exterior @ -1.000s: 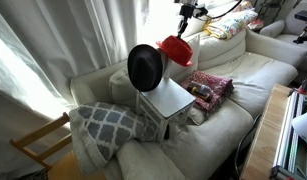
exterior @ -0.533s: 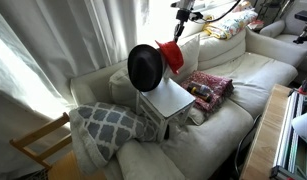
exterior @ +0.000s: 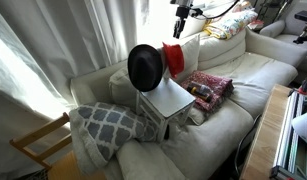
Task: Hang the hats on the backrest of the wooden chair
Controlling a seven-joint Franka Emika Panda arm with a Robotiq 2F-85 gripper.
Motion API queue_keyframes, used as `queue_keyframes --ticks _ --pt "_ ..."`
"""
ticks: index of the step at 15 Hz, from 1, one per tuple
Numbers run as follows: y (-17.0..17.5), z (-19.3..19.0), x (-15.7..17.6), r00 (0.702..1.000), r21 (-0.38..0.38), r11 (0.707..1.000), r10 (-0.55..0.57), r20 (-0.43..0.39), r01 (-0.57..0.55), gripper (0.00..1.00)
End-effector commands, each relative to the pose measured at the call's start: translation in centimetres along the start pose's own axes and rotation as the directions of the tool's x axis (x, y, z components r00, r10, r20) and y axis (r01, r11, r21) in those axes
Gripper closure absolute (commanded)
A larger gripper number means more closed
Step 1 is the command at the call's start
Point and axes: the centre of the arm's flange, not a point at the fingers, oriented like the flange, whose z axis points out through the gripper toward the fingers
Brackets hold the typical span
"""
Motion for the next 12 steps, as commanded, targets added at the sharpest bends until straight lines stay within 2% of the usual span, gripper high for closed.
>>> queue_keyframes --ticks 1,4,6,10,11,12 --pt "-0.4 -3.8 0.4 0.999 -0.067 0.997 0.049 -0.001 -0.049 0.0" --pt "-2.2 -8.0 0.7 0.993 -0.125 0.986 0.111 -0.036 -0.115 0.0" --pt "-4.0 -10.6 1.0 0.976 -0.188 0.958 0.208 -0.062 -0.216 0.0" --pt "-8.8 -14.9 2.4 0.913 -0.269 0.874 0.377 -0.155 -0.406 0.0" --pt "-10.0 -15.7 2.7 0.894 -0.286 0.847 0.415 -0.169 -0.448 0.0" --pt "-11.6 -16.5 3.0 0.882 -0.284 0.835 0.442 -0.165 -0.472 0.0"
